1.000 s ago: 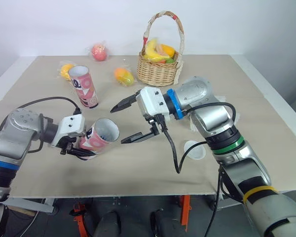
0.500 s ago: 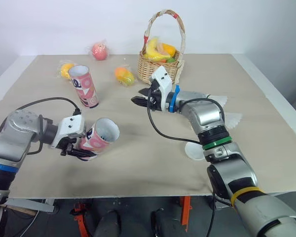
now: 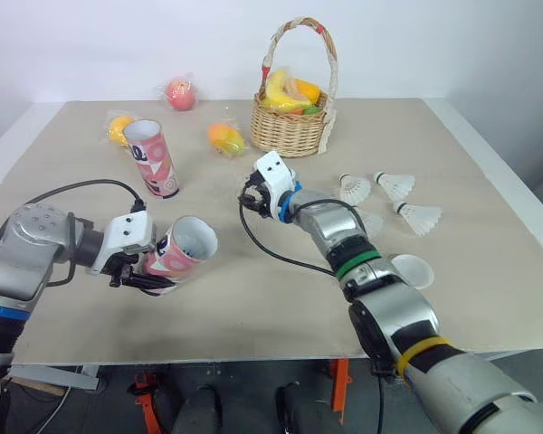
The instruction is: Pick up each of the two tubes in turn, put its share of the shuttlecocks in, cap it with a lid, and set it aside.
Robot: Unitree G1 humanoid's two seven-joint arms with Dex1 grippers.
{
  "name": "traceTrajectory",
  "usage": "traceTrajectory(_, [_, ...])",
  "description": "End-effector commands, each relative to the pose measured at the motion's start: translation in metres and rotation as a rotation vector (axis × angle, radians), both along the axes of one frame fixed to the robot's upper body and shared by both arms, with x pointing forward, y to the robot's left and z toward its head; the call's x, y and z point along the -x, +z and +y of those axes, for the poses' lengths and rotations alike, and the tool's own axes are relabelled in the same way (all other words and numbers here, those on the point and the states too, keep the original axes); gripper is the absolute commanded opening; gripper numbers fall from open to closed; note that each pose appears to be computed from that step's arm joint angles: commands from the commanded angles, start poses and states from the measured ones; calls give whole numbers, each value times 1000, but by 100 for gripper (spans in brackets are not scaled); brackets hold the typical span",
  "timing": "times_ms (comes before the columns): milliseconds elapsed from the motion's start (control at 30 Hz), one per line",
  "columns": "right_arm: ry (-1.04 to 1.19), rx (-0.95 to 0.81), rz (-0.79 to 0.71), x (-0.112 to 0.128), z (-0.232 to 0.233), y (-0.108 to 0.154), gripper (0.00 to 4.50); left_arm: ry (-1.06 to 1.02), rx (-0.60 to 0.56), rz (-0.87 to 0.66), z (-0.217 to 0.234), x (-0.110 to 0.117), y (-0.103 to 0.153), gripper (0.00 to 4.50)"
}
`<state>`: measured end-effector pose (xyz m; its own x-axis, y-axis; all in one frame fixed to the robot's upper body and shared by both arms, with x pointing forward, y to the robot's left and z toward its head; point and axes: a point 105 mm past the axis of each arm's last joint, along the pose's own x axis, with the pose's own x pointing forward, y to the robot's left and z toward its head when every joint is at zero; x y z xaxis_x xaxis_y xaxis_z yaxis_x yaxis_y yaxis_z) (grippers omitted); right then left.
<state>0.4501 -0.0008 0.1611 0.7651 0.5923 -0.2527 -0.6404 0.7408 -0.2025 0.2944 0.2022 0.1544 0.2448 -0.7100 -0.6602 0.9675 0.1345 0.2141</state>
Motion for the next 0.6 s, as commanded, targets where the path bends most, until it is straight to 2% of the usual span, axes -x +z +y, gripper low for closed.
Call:
traceTrajectory(33, [-38,-44,-76,-6,12,23,247,-35,-1,50,-7,7,-11,268])
traceTrajectory(233, [-33,-16,-85,-6,17,19,247,-30,4,52,-7,8,-12,268])
traceTrajectory(467, [-192,25,-149,-21,-16,28,247,-21,11,57,-7,12,-15,268])
traceTrajectory(600, [-276,6,-131,-26,-35,25,247,-21,16,62,-8,12,-17,268])
